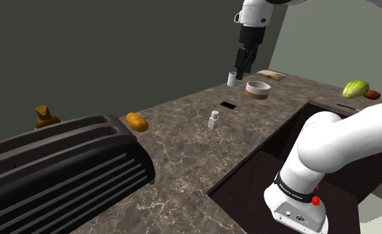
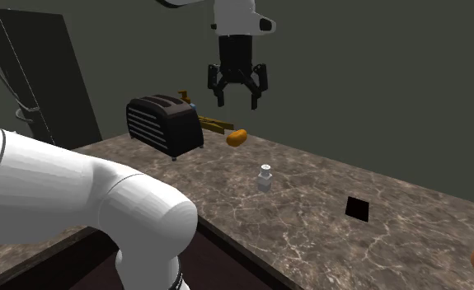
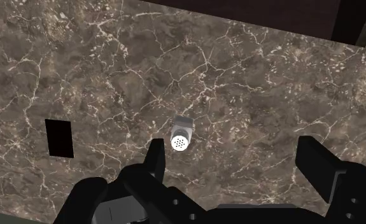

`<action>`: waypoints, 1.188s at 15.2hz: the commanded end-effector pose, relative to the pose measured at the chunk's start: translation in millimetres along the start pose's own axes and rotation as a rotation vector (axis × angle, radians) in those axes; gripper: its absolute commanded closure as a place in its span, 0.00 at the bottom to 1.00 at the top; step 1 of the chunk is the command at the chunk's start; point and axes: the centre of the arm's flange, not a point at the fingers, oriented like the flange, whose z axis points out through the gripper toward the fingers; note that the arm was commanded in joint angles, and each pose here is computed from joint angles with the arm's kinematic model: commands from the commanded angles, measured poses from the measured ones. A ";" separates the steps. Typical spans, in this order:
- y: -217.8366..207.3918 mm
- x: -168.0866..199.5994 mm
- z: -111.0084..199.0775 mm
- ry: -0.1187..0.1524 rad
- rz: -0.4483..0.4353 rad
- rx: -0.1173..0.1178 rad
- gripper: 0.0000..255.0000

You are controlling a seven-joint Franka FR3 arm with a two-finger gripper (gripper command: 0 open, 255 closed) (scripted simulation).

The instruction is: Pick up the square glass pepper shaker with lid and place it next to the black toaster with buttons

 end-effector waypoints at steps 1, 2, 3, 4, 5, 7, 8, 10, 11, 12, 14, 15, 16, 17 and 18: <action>0.0 0.0 0.0 0.000 0.000 0.000 0.00; 2.6 9.4 10.4 -0.010 0.010 0.002 0.00; 5.3 18.6 20.9 -0.020 0.020 0.005 0.00; 8.0 27.7 31.6 -0.030 0.030 0.007 0.00; 10.8 36.7 42.3 -0.040 0.040 0.010 0.00; 16.6 54.2 64.0 -0.061 0.059 0.015 0.00; 19.6 62.8 75.0 -0.071 0.069 0.017 0.00; 25.7 79.4 97.3 -0.091 0.089 0.022 0.00; 28.8 87.6 108.6 -0.101 0.099 0.024 0.00; 32.0 95.5 119.9 -0.111 0.109 0.027 0.00; 38.6 111.0 142.9 -0.131 0.129 0.032 0.00; 41.9 118.6 154.6 -0.141 0.139 0.034 0.00; 45.3 126.0 166.3 -0.151 0.149 0.037 0.00; 48.8 133.2 178.1 -0.162 0.159 0.039 0.00; 52.2 140.3 189.9 -0.172 0.169 0.042 0.00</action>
